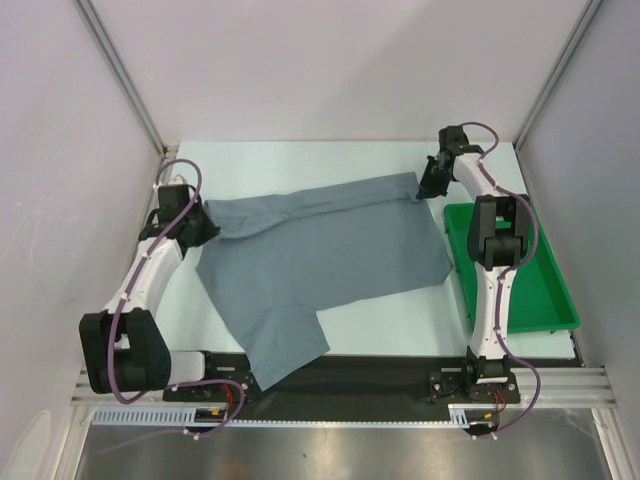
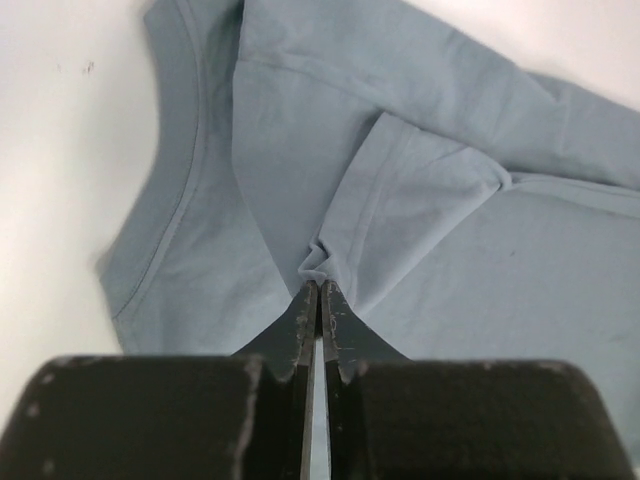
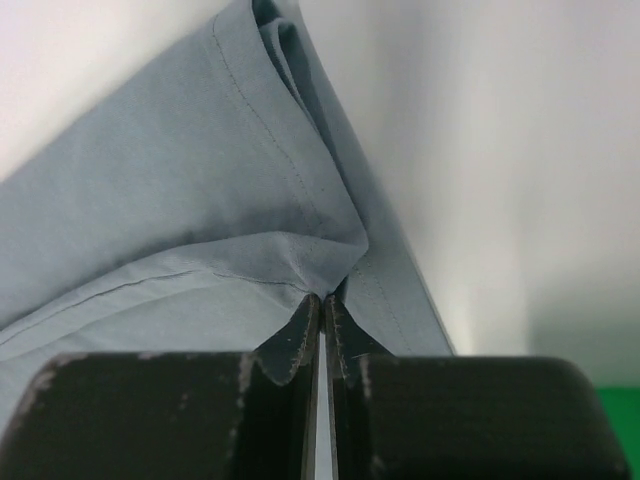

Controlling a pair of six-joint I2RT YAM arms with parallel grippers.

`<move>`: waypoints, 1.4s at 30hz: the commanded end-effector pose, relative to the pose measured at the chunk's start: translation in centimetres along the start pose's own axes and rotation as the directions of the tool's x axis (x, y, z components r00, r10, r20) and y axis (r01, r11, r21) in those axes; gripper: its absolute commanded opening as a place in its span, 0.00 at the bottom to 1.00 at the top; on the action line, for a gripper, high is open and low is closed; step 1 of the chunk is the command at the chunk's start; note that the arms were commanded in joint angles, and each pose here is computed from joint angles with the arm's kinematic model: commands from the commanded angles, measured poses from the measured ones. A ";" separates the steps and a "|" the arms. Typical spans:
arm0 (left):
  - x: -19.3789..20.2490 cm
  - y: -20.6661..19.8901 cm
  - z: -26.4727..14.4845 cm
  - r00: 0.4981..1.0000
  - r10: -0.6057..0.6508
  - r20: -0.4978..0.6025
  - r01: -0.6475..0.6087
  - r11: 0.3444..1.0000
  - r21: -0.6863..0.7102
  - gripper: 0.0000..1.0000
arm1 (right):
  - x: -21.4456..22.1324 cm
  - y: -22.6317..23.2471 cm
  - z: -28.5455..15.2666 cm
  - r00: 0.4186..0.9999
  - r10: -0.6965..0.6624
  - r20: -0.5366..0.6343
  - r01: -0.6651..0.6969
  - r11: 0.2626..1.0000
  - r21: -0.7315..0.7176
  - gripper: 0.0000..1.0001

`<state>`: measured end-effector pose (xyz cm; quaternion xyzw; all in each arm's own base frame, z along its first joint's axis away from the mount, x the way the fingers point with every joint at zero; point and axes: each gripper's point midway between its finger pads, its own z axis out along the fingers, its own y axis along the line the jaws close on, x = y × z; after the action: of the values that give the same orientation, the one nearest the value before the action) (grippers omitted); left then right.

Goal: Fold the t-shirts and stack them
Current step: Fold the tshirt

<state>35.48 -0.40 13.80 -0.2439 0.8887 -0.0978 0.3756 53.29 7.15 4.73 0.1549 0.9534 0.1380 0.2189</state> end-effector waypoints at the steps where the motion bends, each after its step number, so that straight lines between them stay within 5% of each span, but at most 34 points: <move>1: 0.7 -0.2 -0.2 1.000 -0.021 -0.019 0.021 1.000 0.008 0.07 | -1.5 0.7 -3.0 0.998 -0.029 0.062 0.029 1.000 0.011 0.08; 28: 3.2 2.1 -0.3 0.997 -0.014 -0.075 0.008 0.997 -0.074 0.00 | -0.2 -1.6 -2.8 0.988 -0.142 0.060 0.136 0.986 0.098 0.01; 31: 3.6 2.2 -0.2 0.996 -0.012 -0.085 0.005 0.997 -0.073 0.02 | 0.0 -1.9 -2.8 0.987 -0.147 0.056 0.141 0.984 0.111 0.16; 35: 3.0 1.8 -1.0 0.998 0.010 -0.055 -0.013 0.999 -0.045 0.42 | -1.4 -1.6 -3.8 0.982 -0.159 0.100 0.146 0.981 0.129 0.51; 38: 0.5 0.8 -3.2 0.998 0.014 0.059 -0.014 1.000 -0.003 0.58 | -3.4 -0.7 -4.9 0.973 -0.170 0.157 0.152 0.981 0.119 0.67; 42: -3.4 0.0 -3.5 0.990 0.004 0.140 -0.002 1.000 -0.018 0.58 | -5.3 1.7 -4.8 0.962 -0.171 0.214 0.166 0.985 0.042 0.73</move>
<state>32.51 0.25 14.64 -0.2526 0.8870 -0.0777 0.3788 52.76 4.93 5.51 0.1031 0.9613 0.0646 0.2473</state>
